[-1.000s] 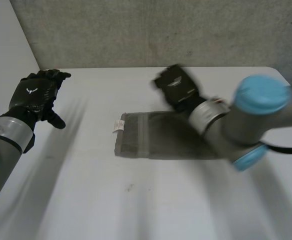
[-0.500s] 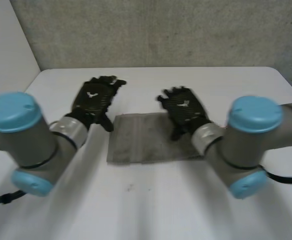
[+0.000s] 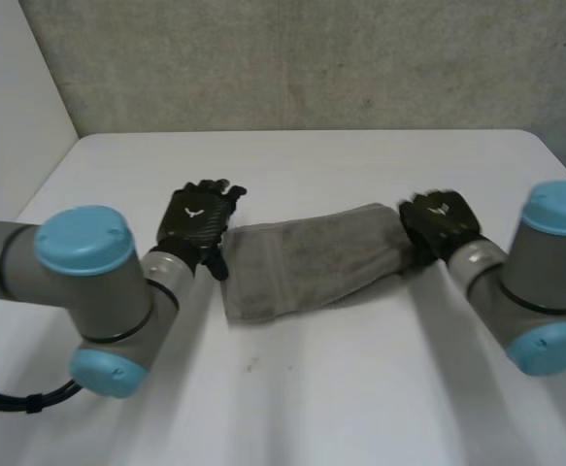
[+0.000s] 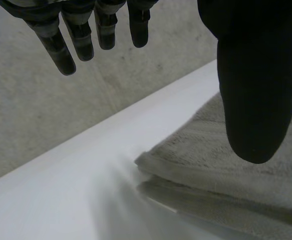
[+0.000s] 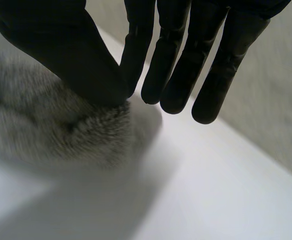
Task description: Fold the towel.
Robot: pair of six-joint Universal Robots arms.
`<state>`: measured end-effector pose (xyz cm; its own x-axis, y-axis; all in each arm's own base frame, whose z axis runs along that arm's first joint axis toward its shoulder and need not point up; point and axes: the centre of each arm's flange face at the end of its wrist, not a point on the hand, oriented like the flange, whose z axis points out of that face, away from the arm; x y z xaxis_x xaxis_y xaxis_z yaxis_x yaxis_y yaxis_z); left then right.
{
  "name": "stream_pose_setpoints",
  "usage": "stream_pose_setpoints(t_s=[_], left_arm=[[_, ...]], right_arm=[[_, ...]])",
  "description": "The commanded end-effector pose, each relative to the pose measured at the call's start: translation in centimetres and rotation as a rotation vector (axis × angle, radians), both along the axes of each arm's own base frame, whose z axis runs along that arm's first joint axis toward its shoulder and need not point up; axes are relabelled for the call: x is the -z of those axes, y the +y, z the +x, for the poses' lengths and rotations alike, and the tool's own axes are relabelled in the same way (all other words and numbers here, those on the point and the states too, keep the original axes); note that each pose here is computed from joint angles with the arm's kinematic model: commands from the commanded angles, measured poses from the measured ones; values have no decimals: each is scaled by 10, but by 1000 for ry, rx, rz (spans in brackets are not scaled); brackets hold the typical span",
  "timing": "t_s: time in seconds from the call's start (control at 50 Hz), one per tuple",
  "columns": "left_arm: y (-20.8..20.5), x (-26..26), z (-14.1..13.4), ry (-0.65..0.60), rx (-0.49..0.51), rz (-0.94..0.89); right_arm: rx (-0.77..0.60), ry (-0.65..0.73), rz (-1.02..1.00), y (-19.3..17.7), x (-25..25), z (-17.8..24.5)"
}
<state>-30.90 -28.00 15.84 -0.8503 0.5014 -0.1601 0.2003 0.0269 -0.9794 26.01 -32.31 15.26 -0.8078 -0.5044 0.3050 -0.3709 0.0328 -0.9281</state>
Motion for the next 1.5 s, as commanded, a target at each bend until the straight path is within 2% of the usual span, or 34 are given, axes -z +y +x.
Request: stream_pose_setpoints(t_s=[0.02, 0.08, 0.12, 0.14, 0.18, 0.26, 0.32, 0.34, 0.36, 0.38, 0.4, 0.42, 0.44, 0.5, 0.52, 0.56, 0.64, 0.74, 0.84, 1.18, 1.34, 1.4, 1.44, 1.46, 1.5], left_arm=[[5, -26, 40, 15, -88, -19], [5, -29, 45, 17, -104, -22], [5, -28, 51, 16, -116, -17], [4, -28, 57, 14, -133, -13], [2, -24, 65, 9, -158, 1], [0, -18, 76, 0, -187, 24], [1, -15, 76, -4, -186, 31], [1, -15, 76, -4, -186, 31], [1, -16, 76, -2, -186, 30], [1, -16, 76, -2, -186, 30], [1, -16, 76, -1, -186, 29], [1, -16, 76, -1, -186, 29], [2, -16, 75, -1, -181, 29], [5, -15, 73, -1, -172, 32], [5, -15, 73, -1, -172, 32], [7, -13, 73, -5, -169, 41], [8, -12, 73, -6, -168, 43], [9, -13, 72, -5, -165, 42], [9, -13, 71, -5, -162, 41], [13, -15, 69, -4, -154, 36], [15, -25, 70, 10, -157, 9], [14, -28, 70, 14, -160, 0], [13, -31, 73, 18, -169, -8], [12, -31, 73, 18, -169, -8], [12, -33, 74, 20, -172, -12]], right_arm=[[-315, -105, -67, 58, -25, 101], [-391, -110, -50, 73, -19, 115], [-558, -103, 15, 112, 3, 139], [-559, -103, 15, 112, 3, 139], [-686, -82, 96, 148, 31, 153], [-696, -68, 114, 154, 41, 157], [-605, -77, 75, 143, 29, 155], [-500, -100, 27, 125, 8, 148], [-499, -100, 27, 124, 8, 148], [-393, -126, -4, 99, -8, 134], [-392, -126, -5, 99, -8, 133], [-305, -150, -17, 80, -20, 119], [-304, -150, -17, 80, -20, 119], [-121, -170, 50, 59, -35, 71], [-121, -170, 50, 59, -35, 71], [-14, -146, 112, 43, -27, 30], [46, -106, 148, 33, -14, 0], [-8, 0, 145, 26, 12, -26], [-16, 17, 117, 16, 22, -35], [3, -5, 102, 0, 41, -39], [-17, -126, 72, -12, 20, -27], [-93, -154, 39, -4, 6, -2], [-216, -180, -19, 15, -14, 41], [-217, -180, -19, 15, -14, 41], [-319, -201, -50, 36, -28, 76]])
